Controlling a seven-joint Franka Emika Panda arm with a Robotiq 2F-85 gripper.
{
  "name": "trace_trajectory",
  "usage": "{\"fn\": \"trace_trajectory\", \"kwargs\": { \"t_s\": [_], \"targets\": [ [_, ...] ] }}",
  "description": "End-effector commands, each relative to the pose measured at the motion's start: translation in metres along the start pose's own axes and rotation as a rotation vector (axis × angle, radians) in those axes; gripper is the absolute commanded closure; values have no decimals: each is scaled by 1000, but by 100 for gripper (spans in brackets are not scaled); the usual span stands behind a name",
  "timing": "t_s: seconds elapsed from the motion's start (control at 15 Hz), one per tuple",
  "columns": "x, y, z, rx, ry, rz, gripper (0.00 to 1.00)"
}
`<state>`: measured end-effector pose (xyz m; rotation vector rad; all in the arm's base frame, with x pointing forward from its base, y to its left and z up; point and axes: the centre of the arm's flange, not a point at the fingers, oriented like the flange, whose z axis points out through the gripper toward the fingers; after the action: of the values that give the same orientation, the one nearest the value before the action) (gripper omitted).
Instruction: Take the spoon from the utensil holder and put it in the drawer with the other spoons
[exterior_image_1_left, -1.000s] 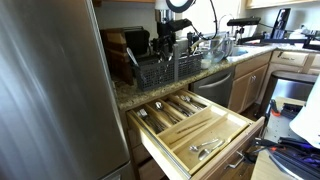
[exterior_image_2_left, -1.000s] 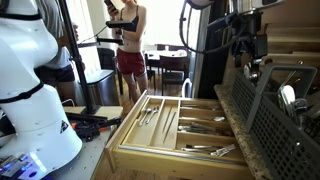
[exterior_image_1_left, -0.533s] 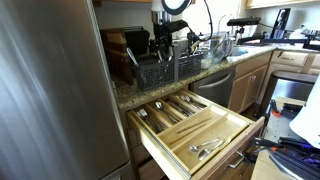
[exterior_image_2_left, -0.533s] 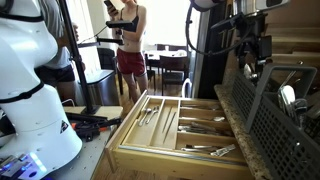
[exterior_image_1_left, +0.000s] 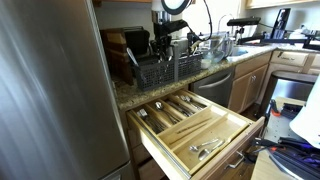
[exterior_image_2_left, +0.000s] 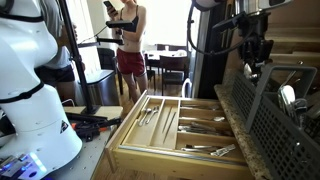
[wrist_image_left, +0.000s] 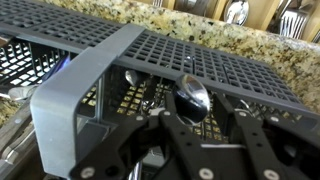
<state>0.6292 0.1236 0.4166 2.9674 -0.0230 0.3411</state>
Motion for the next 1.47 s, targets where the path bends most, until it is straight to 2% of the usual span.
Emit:
{"fn": "trace_trajectory", "kwargs": {
  "t_s": [0.0, 0.2, 0.4, 1.0, 1.4],
  "targets": [
    [0, 0, -1, -18, 24, 15, 76],
    [1, 3, -2, -25, 28, 16, 83],
    [2, 9, -2, -37, 30, 20, 96],
    [2, 11, -5, -43, 30, 23, 94],
    [-1, 15, -32, -48, 56, 28, 95]
  ]
}}
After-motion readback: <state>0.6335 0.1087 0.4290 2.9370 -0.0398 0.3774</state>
